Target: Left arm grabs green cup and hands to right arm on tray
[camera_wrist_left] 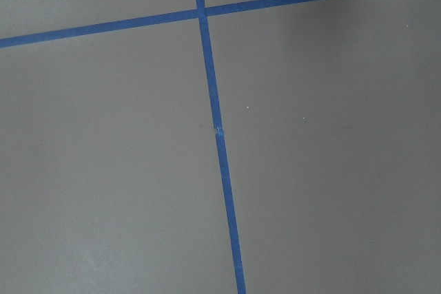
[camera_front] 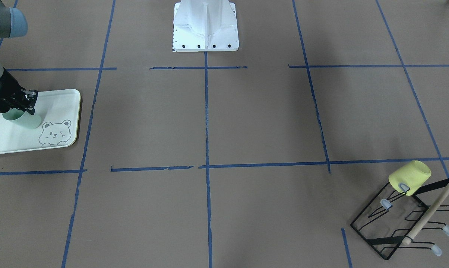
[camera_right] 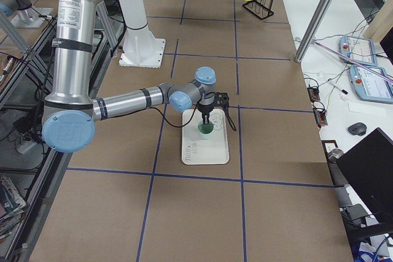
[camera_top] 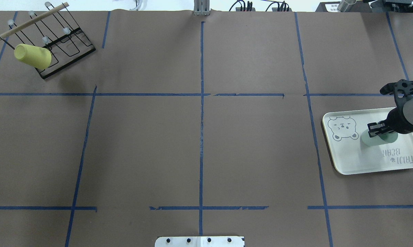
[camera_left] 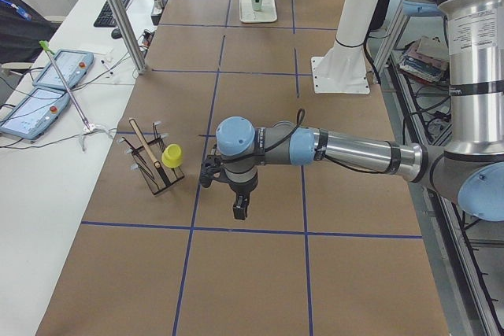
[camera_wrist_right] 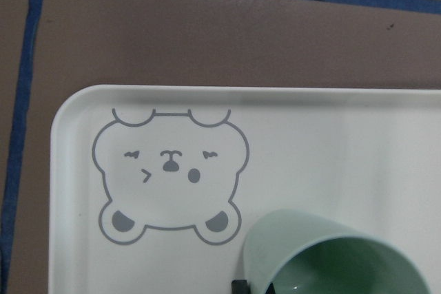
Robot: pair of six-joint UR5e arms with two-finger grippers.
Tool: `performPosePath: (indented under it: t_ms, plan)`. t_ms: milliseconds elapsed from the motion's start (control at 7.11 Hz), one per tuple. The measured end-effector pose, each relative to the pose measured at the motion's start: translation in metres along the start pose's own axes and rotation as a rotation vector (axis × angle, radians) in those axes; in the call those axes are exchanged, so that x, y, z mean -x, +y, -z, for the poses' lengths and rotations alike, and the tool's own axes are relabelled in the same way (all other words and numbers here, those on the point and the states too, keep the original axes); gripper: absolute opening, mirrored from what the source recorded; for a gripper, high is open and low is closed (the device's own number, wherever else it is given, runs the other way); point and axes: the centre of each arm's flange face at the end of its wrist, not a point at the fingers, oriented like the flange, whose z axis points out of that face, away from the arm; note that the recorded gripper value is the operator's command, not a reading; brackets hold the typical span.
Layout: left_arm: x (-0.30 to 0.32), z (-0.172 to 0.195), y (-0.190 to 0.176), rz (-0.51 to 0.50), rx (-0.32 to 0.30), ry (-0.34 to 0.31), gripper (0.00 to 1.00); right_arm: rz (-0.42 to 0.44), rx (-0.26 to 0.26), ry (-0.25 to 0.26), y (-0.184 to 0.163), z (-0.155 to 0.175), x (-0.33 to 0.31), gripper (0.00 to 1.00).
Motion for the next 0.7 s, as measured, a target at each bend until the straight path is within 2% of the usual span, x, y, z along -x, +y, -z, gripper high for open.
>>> performPosePath:
  t_ms: [141, 422, 704]
  plan:
    - [0.000, 0.000, 0.000, 0.000, -0.001, 0.000, 1.00, 0.006, 0.005, 0.006, 0.002, -0.004, 0.001, 1.00]
    - [0.000, 0.001, -0.001, -0.001, -0.001, 0.000, 1.00, 0.019, -0.010, -0.011, 0.001, 0.010, 0.011, 1.00]
    - [-0.001, 0.001, -0.001, -0.002, -0.002, 0.000, 1.00, 0.018, -0.005, -0.015, -0.005, 0.056, 0.005, 1.00]
